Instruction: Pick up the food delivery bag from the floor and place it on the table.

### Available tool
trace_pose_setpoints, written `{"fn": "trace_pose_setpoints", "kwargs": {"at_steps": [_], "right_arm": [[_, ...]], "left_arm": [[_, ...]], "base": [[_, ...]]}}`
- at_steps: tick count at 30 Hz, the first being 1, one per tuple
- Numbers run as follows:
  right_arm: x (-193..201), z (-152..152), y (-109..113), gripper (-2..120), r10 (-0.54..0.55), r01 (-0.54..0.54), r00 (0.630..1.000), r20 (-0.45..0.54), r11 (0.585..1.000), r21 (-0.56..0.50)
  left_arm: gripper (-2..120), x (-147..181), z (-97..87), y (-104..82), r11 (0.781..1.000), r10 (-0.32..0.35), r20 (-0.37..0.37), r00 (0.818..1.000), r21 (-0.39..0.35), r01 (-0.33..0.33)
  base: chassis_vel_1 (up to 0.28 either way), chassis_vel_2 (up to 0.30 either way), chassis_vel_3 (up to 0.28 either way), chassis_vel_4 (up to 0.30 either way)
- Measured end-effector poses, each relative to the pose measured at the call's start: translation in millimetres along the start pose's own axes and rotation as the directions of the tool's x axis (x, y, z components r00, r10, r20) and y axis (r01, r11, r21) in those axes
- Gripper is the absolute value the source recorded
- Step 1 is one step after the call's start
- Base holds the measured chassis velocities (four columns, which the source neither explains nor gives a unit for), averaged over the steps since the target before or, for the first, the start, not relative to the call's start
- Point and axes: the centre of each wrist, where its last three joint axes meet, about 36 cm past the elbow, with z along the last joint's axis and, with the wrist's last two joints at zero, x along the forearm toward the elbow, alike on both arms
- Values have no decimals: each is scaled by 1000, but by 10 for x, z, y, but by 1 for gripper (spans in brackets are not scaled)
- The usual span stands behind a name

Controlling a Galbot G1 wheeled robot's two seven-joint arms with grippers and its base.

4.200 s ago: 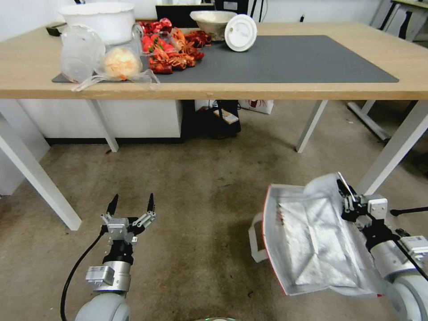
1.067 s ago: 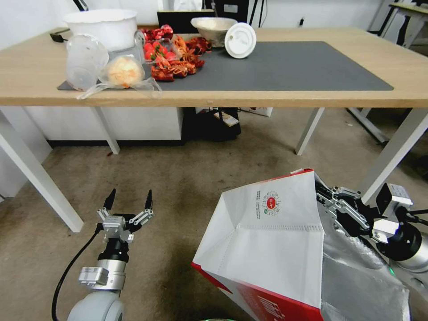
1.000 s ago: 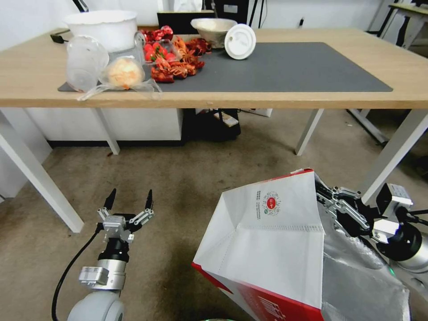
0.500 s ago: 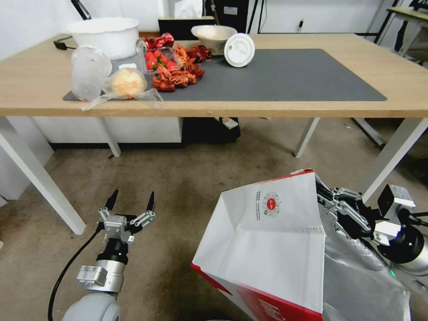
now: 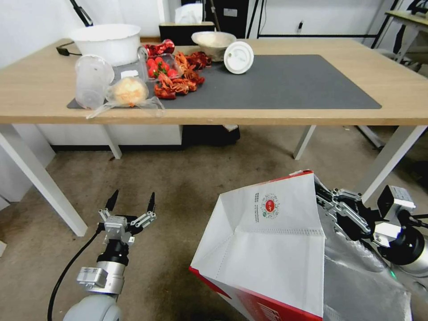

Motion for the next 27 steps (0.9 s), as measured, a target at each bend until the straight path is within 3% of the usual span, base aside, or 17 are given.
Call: {"fn": "trace_pose_setpoints", "kwargs": {"at_steps": [27], "right_arm": [[-8,-14,5,0,-7,7,1000,8,1000,0]], "left_arm": [[100,18,-38,7,999,-22,-14,1000,-26,22]], "base": [[0,0,0,0]]}}
